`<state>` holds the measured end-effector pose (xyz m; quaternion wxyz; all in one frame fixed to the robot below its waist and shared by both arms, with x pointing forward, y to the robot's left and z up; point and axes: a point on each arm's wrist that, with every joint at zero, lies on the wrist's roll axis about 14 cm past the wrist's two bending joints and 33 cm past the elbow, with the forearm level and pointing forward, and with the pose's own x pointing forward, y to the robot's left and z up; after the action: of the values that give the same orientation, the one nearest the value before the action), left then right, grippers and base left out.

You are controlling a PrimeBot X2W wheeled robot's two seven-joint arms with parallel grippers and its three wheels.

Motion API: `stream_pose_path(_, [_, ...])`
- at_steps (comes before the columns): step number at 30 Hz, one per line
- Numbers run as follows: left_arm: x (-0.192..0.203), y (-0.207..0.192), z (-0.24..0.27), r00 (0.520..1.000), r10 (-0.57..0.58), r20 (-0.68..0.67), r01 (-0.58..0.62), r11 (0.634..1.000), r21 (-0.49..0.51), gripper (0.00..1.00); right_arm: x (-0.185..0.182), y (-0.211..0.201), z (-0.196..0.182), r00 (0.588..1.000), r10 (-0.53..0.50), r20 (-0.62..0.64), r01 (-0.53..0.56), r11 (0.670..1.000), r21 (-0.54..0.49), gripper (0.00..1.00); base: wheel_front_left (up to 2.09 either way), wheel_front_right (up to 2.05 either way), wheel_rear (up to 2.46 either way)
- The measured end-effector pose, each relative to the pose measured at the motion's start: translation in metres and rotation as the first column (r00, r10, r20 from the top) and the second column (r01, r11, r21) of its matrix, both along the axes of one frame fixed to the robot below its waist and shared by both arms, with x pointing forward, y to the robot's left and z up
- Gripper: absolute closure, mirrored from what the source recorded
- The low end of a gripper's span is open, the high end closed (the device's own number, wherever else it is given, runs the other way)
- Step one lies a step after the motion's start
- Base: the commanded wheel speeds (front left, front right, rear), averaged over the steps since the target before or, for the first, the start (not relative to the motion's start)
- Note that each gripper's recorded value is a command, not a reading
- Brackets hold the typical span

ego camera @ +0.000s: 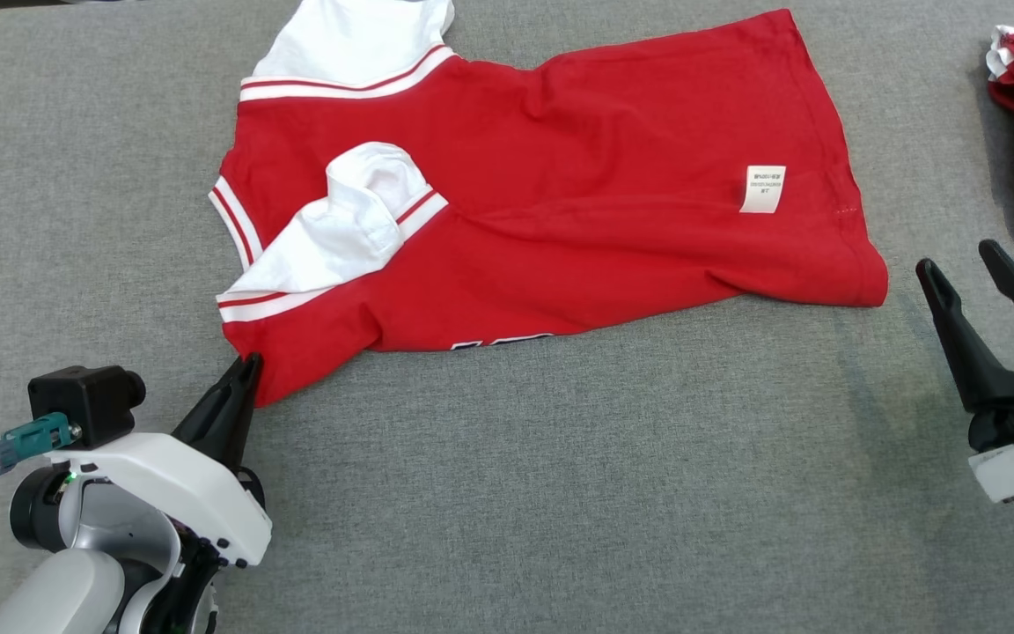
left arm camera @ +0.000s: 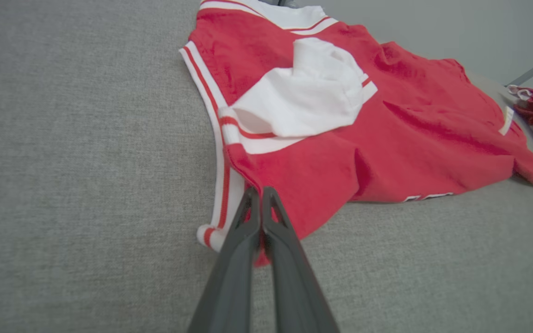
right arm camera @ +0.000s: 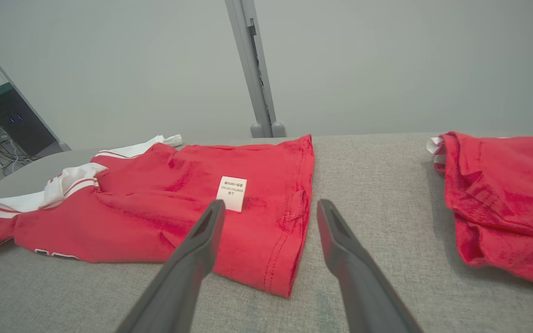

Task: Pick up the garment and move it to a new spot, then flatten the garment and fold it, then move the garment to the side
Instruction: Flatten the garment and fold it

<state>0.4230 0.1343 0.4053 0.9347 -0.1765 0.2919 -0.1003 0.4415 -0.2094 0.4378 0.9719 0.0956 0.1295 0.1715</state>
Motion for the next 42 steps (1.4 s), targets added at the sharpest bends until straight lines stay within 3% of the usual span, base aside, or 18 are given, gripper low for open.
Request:
stream_pose_path(6, [-0.008,0.001,0.006,1.0,-0.021,0.008,0.021,1.0,-0.005,1.0,-0.014,0.001,-0.03,0.991,-0.002,-0.133,0.003,1.0,0.008,0.0,0.0,0.0,0.0])
stream_pose_path(19, [-0.027,-0.002,0.0,0.997,-0.08,-0.005,0.08,0.997,-0.013,1.0,0.0,0.019,-0.06,0.954,0.025,-0.298,-0.007,0.998,0.061,0.0,0.0,0.0,0.0])
stream_pose_path(20, [-0.028,-0.002,-0.001,0.997,-0.079,-0.007,0.079,0.997,-0.014,1.0,0.0,0.018,-0.063,0.952,0.026,-0.304,-0.011,0.999,0.051,0.04,0.0,0.0,0.0])
stream_pose_path(21, [-0.029,-0.001,-0.002,0.997,-0.079,-0.01,0.079,0.997,-0.014,1.0,0.001,0.018,-0.064,0.953,0.026,-0.303,-0.013,0.999,0.044,0.42,0.0,0.0,0.0])
stream_pose_path(22, [-0.03,-0.001,-0.003,0.997,-0.08,-0.011,0.079,0.997,-0.015,1.0,0.002,0.019,-0.065,0.953,0.03,-0.302,-0.018,0.999,0.042,0.65,0.0,0.0,0.0])
stream_pose_path(23, [-0.03,-0.001,-0.003,0.997,-0.078,-0.011,0.078,0.997,-0.015,1.0,0.001,0.022,-0.067,0.952,0.039,-0.303,-0.027,0.999,0.043,0.98,0.0,0.0,0.0])
stream_pose_path(32, [-0.025,0.0,0.001,0.994,-0.105,0.037,0.105,0.994,-0.02,1.0,0.002,0.013,-0.054,0.969,0.047,-0.241,-0.044,0.999,0.017,1.0,0.0,0.0,0.0])
stream_pose_path(42, [-0.041,-0.012,0.003,0.967,-0.249,0.058,0.251,0.967,-0.032,1.0,-0.022,-0.027,-0.048,0.965,-0.018,-0.262,0.014,1.0,-0.018,1.0,0.0,0.0,0.0])
